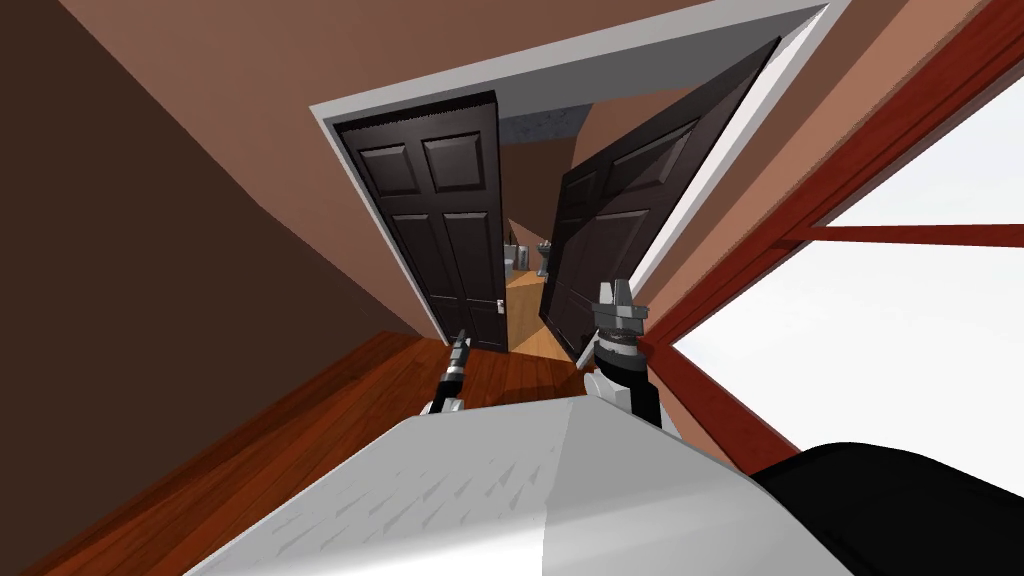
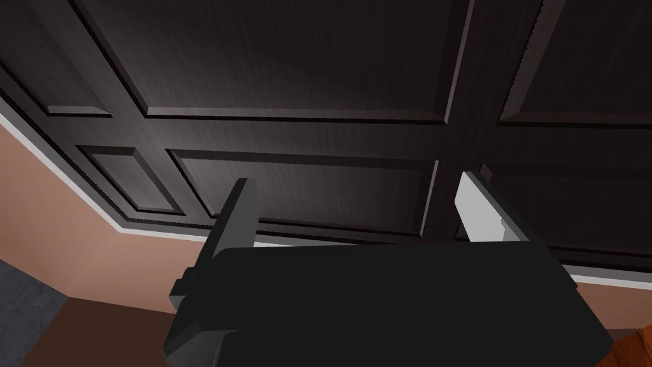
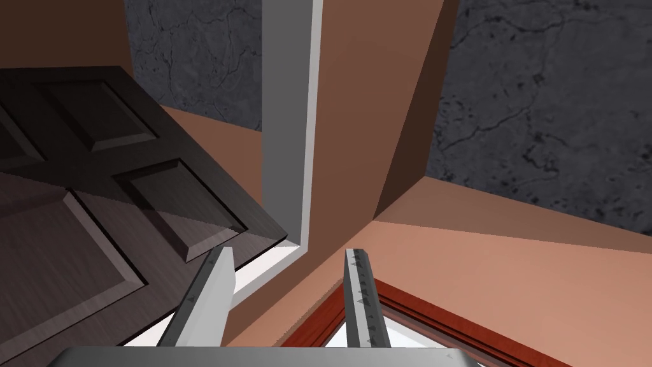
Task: Push the door open
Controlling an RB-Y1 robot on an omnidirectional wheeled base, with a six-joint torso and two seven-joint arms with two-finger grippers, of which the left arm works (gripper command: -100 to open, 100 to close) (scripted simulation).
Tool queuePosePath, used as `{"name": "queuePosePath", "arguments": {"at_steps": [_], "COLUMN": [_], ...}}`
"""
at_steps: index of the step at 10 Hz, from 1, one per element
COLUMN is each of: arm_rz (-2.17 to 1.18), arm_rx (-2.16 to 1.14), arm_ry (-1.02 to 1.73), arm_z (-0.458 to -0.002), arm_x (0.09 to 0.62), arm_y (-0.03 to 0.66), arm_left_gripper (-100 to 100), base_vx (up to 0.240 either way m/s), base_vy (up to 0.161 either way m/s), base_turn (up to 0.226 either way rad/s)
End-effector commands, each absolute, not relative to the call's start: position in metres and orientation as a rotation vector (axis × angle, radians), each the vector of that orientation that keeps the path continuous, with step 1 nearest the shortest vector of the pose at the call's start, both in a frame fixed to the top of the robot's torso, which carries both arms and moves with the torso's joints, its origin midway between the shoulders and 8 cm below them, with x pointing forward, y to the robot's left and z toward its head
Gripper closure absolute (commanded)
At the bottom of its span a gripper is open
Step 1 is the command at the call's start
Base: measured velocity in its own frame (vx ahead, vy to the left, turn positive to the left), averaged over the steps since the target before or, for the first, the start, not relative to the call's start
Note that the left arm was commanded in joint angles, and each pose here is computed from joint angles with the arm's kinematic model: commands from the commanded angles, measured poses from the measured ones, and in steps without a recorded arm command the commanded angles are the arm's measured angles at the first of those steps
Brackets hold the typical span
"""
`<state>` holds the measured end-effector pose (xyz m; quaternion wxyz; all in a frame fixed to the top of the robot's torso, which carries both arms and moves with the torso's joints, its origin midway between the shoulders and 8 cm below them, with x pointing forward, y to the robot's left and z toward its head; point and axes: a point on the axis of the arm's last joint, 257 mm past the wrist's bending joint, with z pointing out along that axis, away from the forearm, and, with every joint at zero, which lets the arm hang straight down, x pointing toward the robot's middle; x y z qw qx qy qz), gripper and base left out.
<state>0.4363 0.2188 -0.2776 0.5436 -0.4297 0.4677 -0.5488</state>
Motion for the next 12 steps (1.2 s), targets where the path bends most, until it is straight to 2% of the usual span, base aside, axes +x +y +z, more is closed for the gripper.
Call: {"name": "queuePosePath", "arguments": {"at_steps": [1, 12], "arm_rz": [-1.303, -1.307], "arm_rx": [-1.031, -1.093], "arm_ry": [1.129, 1.235], "arm_z": [-0.289, -0.35], "arm_x": [0.435, 0.427], "arm_y": [0.215, 0.19], "arm_left_gripper": [-100, -100], "base_vx": [0.106, 0.104], "base_vy": [-0.025, -0.016], "base_turn": [-0.061, -0.049]}}
